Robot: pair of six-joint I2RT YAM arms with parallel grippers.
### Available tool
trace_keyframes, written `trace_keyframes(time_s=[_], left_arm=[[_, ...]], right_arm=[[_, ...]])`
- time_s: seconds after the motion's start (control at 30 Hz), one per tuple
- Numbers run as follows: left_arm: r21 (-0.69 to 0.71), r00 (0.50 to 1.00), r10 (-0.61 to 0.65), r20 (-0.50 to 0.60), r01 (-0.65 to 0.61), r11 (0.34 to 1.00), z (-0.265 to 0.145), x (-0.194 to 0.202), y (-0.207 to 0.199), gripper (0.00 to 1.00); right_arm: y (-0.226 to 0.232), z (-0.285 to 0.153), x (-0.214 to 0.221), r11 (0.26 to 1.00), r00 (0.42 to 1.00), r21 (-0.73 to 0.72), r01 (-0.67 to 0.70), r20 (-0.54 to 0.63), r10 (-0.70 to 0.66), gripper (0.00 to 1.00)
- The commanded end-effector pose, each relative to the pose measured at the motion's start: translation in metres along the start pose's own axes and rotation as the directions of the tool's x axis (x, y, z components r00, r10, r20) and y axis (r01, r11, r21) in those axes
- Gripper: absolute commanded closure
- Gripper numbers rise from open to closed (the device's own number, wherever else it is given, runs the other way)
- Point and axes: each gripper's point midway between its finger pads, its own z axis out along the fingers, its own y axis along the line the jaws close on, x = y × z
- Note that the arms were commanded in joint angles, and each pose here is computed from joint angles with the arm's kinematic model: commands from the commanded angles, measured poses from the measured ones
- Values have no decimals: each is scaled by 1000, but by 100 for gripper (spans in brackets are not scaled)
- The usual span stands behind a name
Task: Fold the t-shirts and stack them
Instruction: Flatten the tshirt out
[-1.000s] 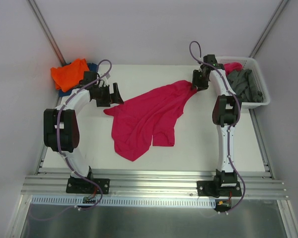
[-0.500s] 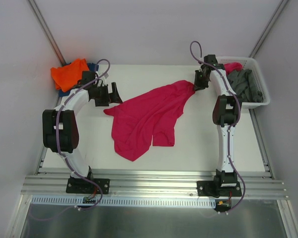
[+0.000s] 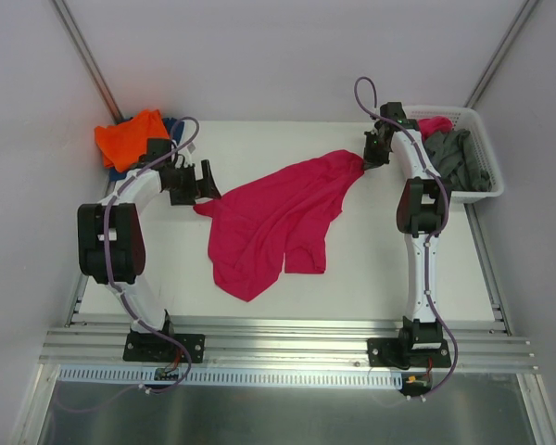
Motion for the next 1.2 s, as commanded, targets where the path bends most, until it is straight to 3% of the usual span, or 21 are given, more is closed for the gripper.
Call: trace_keyframes(time_s=[0.0, 0.2, 0.33, 0.43, 0.47, 0.5, 0.7, 0.9, 1.17], left_arm=[[-20, 999, -3, -34, 2, 1000, 9, 6, 13, 1], [-16, 999, -9, -47, 8, 1000, 26, -4, 25, 4], [-12, 999, -17, -49, 17, 1000, 34, -8, 27, 12], [3, 998, -8, -58, 8, 1000, 38, -6, 29, 39], [-3, 998, -6, -58, 6, 1000, 38, -5, 33, 62], [-8, 998, -10, -58, 9, 1000, 38, -4, 35, 100], [-5, 1000, -5, 8, 5, 1000, 31, -31, 39, 100], [19, 989, 46, 139, -49, 999, 10, -87, 19, 100], [121, 924, 141, 355, -195, 973, -45, -165, -43, 100]], right_arm=[[6, -18, -9, 1000, 999, 3, 16, 28, -16, 100], [7, -19, -8, 1000, 1000, 1, 19, 24, -19, 99], [8, -19, -7, 1000, 999, -3, 22, 24, -22, 100], [8, -19, -7, 1000, 999, -7, 25, 22, -24, 99], [8, -19, -7, 1000, 999, -7, 25, 22, -24, 100], [9, -20, -6, 1000, 999, -6, 27, 20, -27, 100], [6, -45, -28, 998, 994, 13, 54, 93, -55, 100], [11, -91, -57, 997, 976, 22, 78, 201, -81, 100], [24, -196, -113, 986, 879, 63, 156, 447, -167, 100]])
